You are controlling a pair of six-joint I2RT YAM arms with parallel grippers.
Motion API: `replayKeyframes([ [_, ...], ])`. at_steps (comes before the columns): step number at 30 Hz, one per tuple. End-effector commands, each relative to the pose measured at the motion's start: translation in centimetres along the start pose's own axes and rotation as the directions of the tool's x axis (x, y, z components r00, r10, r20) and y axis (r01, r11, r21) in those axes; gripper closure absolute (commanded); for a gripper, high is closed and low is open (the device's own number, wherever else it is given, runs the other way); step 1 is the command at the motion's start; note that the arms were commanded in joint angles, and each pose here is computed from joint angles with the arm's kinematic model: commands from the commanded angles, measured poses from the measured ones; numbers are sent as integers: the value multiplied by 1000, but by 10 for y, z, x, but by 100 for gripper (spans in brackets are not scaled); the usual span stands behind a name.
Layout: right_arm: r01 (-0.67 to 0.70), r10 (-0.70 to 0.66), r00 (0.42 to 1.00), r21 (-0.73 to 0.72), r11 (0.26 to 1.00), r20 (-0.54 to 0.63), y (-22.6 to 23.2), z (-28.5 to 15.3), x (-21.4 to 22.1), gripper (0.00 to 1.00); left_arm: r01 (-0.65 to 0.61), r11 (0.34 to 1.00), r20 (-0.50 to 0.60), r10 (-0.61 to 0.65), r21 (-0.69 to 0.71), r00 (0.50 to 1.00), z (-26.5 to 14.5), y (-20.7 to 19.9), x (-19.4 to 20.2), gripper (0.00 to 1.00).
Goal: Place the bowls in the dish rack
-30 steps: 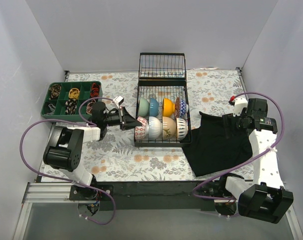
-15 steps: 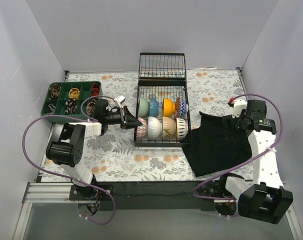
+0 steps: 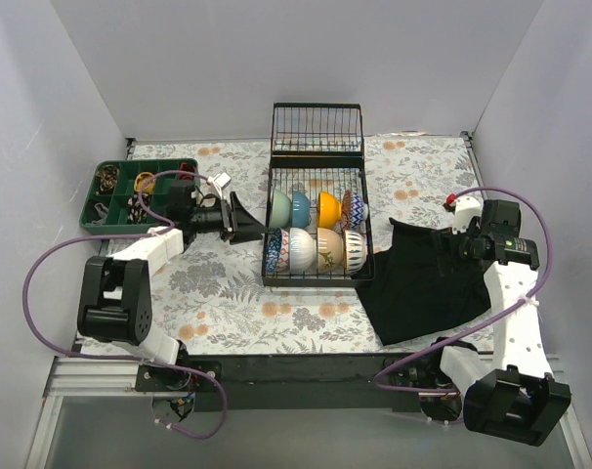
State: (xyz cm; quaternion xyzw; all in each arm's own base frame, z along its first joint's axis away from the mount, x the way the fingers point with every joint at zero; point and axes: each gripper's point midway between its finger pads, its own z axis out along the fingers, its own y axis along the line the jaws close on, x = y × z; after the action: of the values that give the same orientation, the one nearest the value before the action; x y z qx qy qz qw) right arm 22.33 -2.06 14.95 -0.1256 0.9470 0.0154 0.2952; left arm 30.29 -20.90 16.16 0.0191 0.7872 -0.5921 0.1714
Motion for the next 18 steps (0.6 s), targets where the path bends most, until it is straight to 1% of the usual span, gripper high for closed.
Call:
replayKeyframes([
  [1,25,-25,999,-28,999,22,4,2,-3,22,-97,994,-3,97,-40,995,-28,-20,-3,44],
  [2,29,-28,999,-38,999,21,5,3,-4,22,-135,989,3,136,-54,991,-31,-25,-9,44],
  [3,30,-29,999,-43,999,23,6,4,-5,22,-199,978,3,199,-68,980,-33,-24,-12,44],
  [4,30,-29,999,-43,999,27,5,4,-7,22,-206,973,-4,206,-100,978,-35,-22,-11,44],
  [6,24,-22,999,-54,998,39,6,3,-14,22,-318,941,-10,319,-115,948,-39,-30,-21,44],
  [7,20,-18,999,-61,998,42,6,3,-15,22,-325,934,-16,327,-148,945,-41,-27,-22,44],
  [9,21,-16,998,-79,997,65,8,0,-26,22,-408,893,-15,413,-187,911,-47,-35,-32,44],
  [10,22,-15,997,-81,996,79,8,-2,-31,21,-473,848,-38,479,-237,877,-53,-29,-35,44],
  [11,26,-17,996,-100,995,92,10,-2,-37,21,-516,812,-32,528,-273,849,-59,-35,-40,44],
  [12,31,-18,992,-102,994,125,10,-8,-49,20,-544,779,-26,565,-312,825,-63,-38,-47,44],
  [14,26,-3,985,-132,991,171,14,-13,-64,17,-589,690,-17,643,-421,766,-76,-37,-64,40],
  [15,8,16,980,-121,993,201,11,-19,-75,15,-613,651,-8,682,-448,731,-82,-46,-70,37],
  [16,-33,56,976,-113,993,210,9,-20,-81,11,-629,618,1,714,-472,700,-87,-54,-78,6],
  [17,-61,77,976,-86,994,202,3,-19,-83,1,-627,589,7,732,-511,682,-93,-57,-86,2],
  [18,-85,96,974,-61,994,207,-2,-22,-88,1,-621,577,16,739,-530,674,-96,-61,-90,2],
])
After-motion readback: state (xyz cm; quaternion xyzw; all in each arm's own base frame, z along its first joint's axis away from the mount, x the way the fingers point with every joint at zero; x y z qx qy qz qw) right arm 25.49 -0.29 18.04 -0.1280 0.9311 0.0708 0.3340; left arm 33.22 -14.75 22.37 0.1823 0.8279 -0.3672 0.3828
